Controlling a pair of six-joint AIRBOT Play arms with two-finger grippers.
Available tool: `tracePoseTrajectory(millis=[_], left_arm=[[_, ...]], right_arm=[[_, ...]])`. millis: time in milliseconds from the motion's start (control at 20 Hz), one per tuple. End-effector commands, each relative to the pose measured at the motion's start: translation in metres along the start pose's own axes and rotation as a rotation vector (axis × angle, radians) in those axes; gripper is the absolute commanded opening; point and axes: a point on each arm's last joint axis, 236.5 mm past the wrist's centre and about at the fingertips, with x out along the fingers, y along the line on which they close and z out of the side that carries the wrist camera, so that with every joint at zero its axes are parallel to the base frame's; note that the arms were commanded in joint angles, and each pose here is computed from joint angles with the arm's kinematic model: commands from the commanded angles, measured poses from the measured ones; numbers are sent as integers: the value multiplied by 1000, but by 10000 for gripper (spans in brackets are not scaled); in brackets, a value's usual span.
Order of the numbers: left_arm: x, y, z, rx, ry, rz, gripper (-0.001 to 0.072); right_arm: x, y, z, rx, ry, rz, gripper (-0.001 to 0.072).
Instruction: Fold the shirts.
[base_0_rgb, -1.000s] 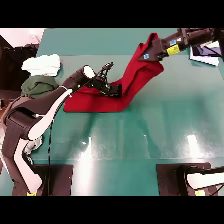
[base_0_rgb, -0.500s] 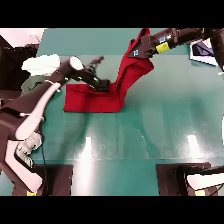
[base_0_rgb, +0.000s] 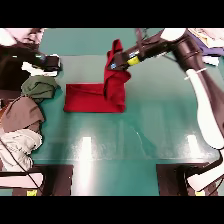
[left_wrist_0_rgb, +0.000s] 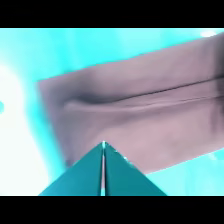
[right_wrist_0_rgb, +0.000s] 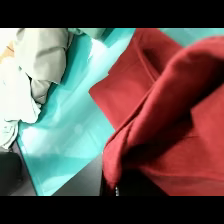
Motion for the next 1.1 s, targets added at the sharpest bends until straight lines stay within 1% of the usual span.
tracePoseTrajectory(millis=[0,150,200,250,300,450,550,650,700,800,900,950,1000,1050], left_arm=[[-51,34,-6,-36,-40,87,24],[-56,31,-7,-37,-46,77,24],[-55,26,-6,-38,-48,58,24],[-55,22,-5,-41,-52,40,24],[-55,20,-4,-42,-53,32,24],[-55,19,-9,-42,-32,29,24],[-55,18,-13,-42,-17,26,25],[-55,18,-13,-42,-17,25,24],[-55,18,-13,-42,-17,25,25],[-55,18,-13,-42,-17,25,24],[-54,19,-13,-43,-18,25,25],[-54,19,-12,-43,-20,26,24],[-54,19,-11,-43,-25,26,24],[-54,19,-10,-43,-30,26,24]], right_arm=[[66,12,-9,-59,10,28,13],[126,34,-11,-153,-16,54,20],[145,46,-13,-188,-19,72,212],[160,55,-15,-206,-25,83,438],[171,60,-16,-206,-40,83,541],[158,47,-19,-174,-54,40,540],[122,22,-29,-118,3,19,529],[82,-16,-47,-48,68,-25,527],[62,-44,-59,3,93,-73,502],[24,-95,-83,145,104,-161,500],[-5,-136,-109,310,83,-202,503],[-13,-149,-122,385,74,-196,561],[-17,-159,-134,472,59,-173,680],[-15,-167,-142,550,44,-143,687]])
